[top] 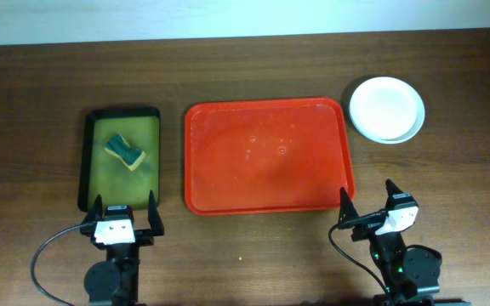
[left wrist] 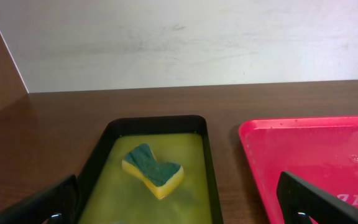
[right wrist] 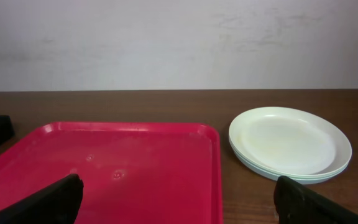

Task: Clean dirty plates on tray and stack at the side

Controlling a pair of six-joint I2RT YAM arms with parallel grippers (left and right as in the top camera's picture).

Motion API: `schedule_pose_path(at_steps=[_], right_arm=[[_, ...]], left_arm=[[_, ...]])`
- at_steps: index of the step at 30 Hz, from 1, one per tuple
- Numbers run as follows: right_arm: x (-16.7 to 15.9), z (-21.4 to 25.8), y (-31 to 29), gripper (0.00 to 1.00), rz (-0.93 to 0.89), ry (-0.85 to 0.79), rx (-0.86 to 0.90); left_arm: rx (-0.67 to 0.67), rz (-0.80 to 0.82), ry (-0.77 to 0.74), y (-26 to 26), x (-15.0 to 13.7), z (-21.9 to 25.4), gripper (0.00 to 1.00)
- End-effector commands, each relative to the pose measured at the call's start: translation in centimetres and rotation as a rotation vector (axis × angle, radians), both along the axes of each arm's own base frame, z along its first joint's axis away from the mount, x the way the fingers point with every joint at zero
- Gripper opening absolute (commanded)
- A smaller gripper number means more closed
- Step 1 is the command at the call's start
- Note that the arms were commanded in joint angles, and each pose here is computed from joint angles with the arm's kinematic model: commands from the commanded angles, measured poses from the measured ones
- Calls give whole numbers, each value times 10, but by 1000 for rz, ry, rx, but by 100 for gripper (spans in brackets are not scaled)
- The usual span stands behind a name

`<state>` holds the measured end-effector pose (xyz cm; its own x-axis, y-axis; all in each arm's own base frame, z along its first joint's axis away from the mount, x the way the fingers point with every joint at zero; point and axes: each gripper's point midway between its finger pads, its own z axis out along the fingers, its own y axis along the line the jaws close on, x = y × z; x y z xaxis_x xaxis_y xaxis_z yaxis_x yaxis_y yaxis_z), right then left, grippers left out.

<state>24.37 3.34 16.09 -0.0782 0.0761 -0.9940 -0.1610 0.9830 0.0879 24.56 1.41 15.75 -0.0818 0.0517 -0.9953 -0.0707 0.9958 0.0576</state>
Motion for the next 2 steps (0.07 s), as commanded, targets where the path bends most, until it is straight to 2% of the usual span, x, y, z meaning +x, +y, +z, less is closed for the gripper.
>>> schedule_pose_path(at_steps=[1, 2], right_arm=[[0, -3, 0, 99, 0, 5, 0], [0, -3, 0, 99, 0, 5, 0]], left_arm=[[14, -10, 1, -1, 0, -1, 99], [14, -10, 1, -1, 0, -1, 99]])
